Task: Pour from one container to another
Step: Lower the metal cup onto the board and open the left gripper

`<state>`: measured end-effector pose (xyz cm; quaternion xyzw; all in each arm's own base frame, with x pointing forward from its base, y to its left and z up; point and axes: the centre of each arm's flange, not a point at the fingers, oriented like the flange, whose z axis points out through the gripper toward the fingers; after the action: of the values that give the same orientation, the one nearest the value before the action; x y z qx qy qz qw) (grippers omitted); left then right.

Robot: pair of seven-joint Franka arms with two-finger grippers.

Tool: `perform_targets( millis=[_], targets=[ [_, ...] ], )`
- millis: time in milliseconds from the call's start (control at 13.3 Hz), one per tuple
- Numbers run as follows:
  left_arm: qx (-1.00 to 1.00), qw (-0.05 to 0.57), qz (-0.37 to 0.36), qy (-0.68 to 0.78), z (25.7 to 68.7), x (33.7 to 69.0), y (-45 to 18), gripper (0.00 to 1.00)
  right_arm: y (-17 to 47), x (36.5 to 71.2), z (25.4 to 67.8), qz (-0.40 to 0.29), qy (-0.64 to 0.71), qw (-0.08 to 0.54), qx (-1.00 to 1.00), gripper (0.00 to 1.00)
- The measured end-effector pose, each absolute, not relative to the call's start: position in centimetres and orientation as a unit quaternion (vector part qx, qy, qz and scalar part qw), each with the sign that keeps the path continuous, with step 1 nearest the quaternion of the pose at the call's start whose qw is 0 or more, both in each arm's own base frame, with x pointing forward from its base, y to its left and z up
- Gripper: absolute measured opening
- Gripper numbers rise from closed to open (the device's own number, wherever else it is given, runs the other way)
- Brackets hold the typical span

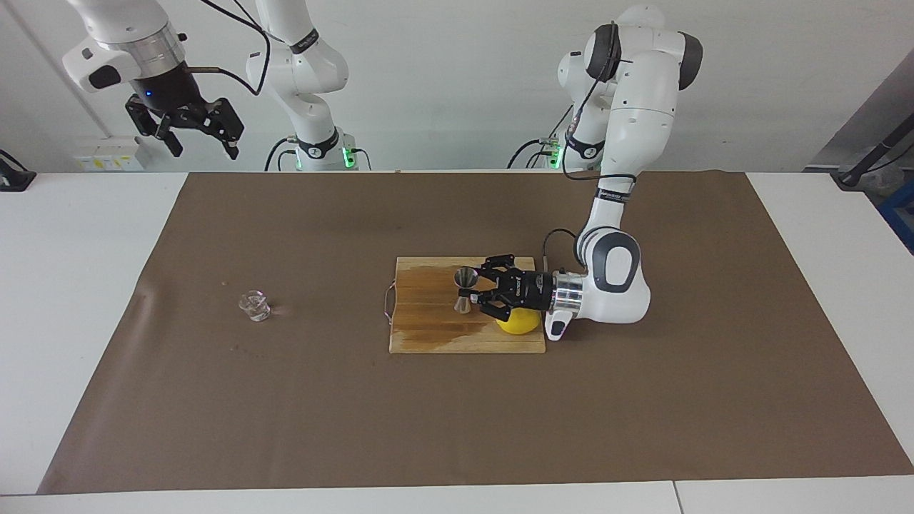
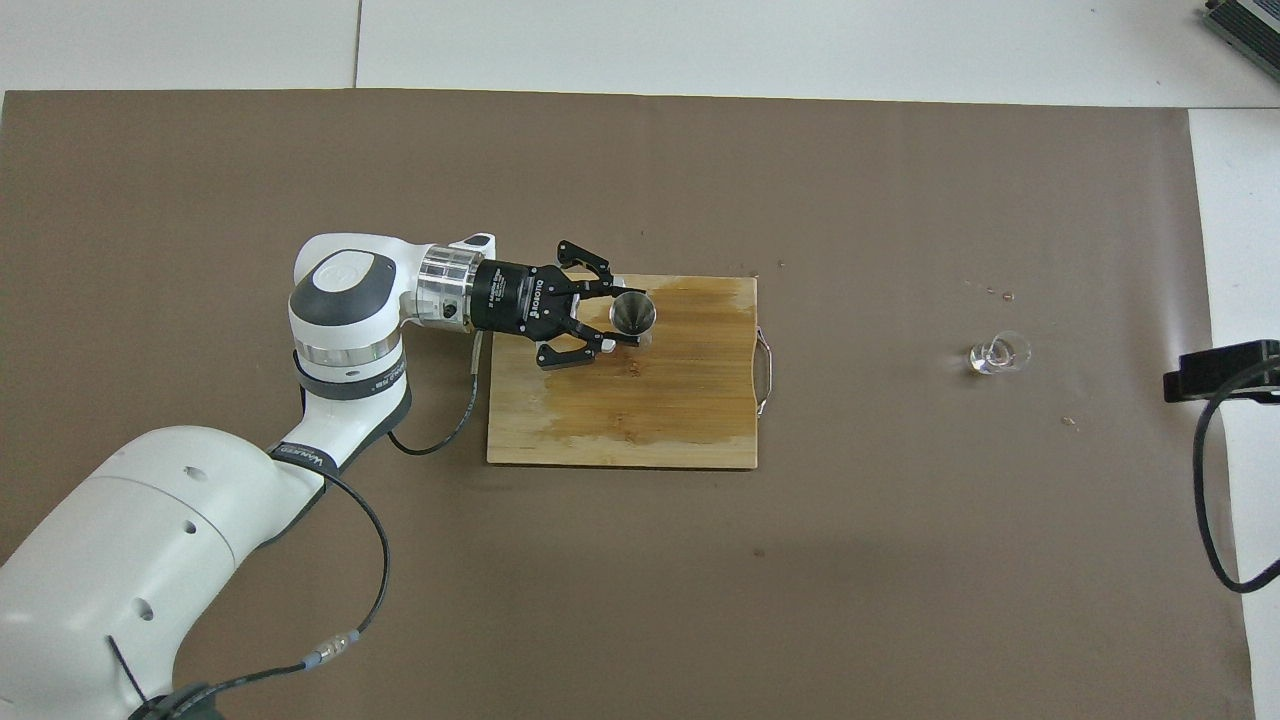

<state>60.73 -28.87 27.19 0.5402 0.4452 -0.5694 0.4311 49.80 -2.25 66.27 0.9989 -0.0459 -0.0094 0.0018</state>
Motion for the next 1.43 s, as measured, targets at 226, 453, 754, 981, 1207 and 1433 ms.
perform_targets(
  millis=[226,453,754,981,1207,1433],
  targets=[
    [0.542,0.429,-0.569,0.445,26.7,60.6,-29.1,0.48,-2.2,49.8,66.3,-0.009,-0.046,0.002,0.999,1.0],
    [0.545,0.432,-0.565,0.444,26.2,60.6,-29.0,0.48,-2.3,49.8,66.3,-0.009,-0.046,0.002,0.999,1.0],
    [0.546,0.434,-0.561,0.445,25.3,60.7,-28.7,0.48,-2.2,49.8,66.3,-0.009,-0.046,0.002,0.999,1.0],
    [0.547,0.435,-0.56,0.444,25.1,60.7,-28.6,0.48,-2.2,49.8,66.3,-0.009,-0.046,0.002,0.999,1.0],
    [0.546,0.434,-0.561,0.446,24.7,60.6,-28.6,0.48,-2.2,49.8,66.3,-0.009,-0.046,0.002,0.999,1.0],
    [0.546,0.434,-0.56,0.447,24.6,60.7,-28.4,0.48,-2.2,49.8,66.3,-0.009,-0.046,0.002,0.999,1.0]
  ],
)
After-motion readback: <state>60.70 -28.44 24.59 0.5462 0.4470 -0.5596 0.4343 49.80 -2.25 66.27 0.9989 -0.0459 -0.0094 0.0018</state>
